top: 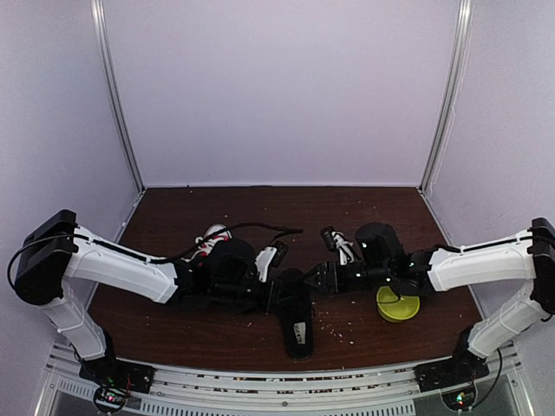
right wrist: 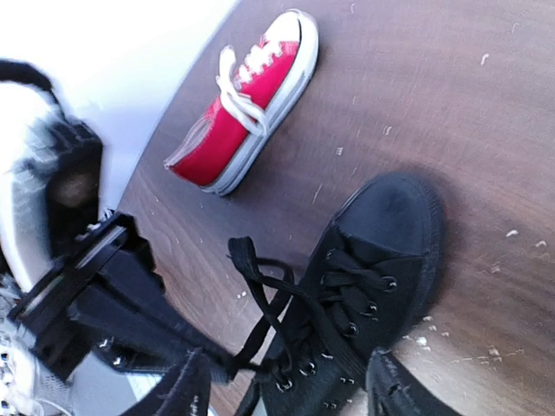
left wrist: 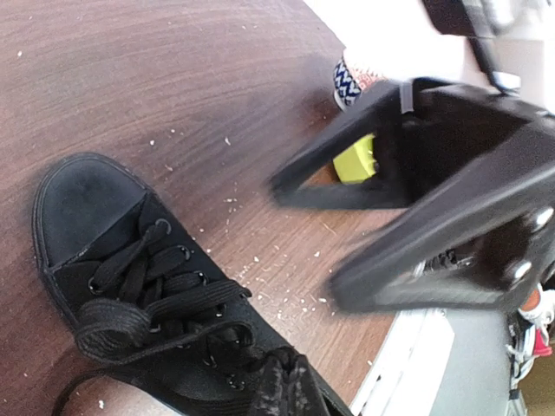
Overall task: Tie the shoes
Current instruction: Place the half-tied shoelace at the center of the board, then pass from the left arm to the right
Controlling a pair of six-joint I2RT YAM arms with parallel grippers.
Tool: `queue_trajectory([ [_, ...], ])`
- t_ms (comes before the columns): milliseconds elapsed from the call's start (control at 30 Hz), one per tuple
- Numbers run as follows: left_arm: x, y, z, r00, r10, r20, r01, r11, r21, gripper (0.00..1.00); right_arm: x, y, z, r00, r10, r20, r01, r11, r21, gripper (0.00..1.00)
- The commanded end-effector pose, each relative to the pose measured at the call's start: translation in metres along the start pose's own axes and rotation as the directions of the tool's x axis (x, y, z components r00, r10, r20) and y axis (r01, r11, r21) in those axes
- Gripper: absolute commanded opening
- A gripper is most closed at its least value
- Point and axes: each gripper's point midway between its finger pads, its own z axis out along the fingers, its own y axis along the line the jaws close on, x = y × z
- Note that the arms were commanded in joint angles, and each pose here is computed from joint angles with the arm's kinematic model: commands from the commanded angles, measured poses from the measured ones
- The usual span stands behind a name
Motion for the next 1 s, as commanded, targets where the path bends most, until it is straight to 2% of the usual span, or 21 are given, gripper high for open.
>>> queue_trajectory([
  [0, -0.022, -0.016, 0.001, 0.996, -0.069, 0.063, 0.066, 0.997, 0.042, 0.00, -0.013, -0.003, -0.025, 0.990, -0.060, 0.131, 0.060, 0.998, 0.000, 0.64],
  [133, -0.024, -0.016, 0.011, 0.991, -0.128, 0.034, 0.127, 0.991, 0.036, 0.00, 0.001, 0.006, -0.040, 0.972, -0.117, 0.203, 0.137, 0.987, -0.085, 0.64],
  [267, -0.025, -0.018, 0.013, 0.987, -0.161, 0.012, 0.160, 0.986, 0.042, 0.00, 0.015, 0.009, -0.047, 0.953, -0.190, 0.234, 0.213, 0.974, -0.074, 0.63],
  [600, -0.020, -0.016, 0.016, 0.981, -0.192, -0.011, 0.192, 0.980, 0.042, 0.00, 0.030, 0.024, -0.015, 0.944, -0.277, 0.180, 0.293, 0.953, -0.071, 0.63],
  [967, -0.019, -0.018, 0.016, 0.980, -0.197, -0.021, 0.198, 0.979, 0.049, 0.00, 0.034, 0.032, 0.019, 0.947, -0.282, 0.153, 0.296, 0.952, -0.079, 0.52],
])
